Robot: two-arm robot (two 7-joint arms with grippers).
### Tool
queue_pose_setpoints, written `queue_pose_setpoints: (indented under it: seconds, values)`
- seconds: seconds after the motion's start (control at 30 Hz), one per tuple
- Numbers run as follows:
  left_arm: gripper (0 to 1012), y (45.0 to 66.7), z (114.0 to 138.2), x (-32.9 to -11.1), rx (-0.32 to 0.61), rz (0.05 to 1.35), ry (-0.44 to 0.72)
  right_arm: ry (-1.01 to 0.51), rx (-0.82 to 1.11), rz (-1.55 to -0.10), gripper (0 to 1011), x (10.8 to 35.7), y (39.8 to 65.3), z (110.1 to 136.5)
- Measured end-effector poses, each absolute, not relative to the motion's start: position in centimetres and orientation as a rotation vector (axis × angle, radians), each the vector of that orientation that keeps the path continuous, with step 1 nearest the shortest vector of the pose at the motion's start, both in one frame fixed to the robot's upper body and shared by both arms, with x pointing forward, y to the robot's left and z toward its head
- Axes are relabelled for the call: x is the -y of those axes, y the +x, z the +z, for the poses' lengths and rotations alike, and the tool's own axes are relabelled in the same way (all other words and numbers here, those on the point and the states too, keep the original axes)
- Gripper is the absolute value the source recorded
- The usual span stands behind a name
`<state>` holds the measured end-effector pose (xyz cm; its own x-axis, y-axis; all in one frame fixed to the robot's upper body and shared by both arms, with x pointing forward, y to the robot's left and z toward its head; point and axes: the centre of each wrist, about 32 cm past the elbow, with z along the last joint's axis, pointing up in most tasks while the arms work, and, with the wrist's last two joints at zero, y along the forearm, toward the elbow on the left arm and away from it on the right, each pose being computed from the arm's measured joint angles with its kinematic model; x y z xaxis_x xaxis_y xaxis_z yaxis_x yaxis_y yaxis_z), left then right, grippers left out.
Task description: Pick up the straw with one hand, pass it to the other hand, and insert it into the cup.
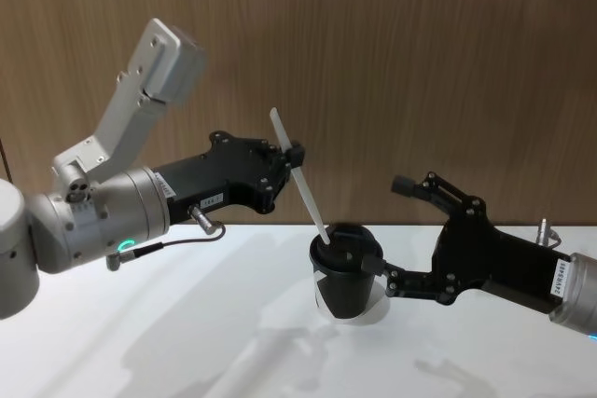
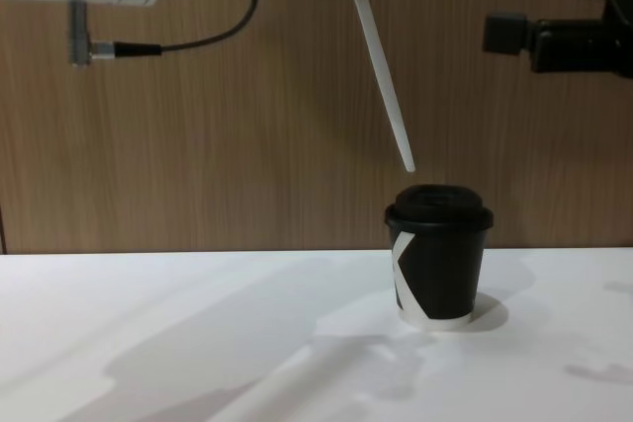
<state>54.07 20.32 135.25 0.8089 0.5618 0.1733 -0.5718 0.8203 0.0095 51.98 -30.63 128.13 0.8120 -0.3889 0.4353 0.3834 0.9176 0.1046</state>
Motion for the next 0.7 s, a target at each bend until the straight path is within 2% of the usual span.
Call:
queue_pose_setpoints:
  seconds: [0.7]
  values:
    - [8,55.1,134.6,-19.1,0.151,0.607,0.085,0.012,0.467,-0.412,1001,30.6,52.0,128.1]
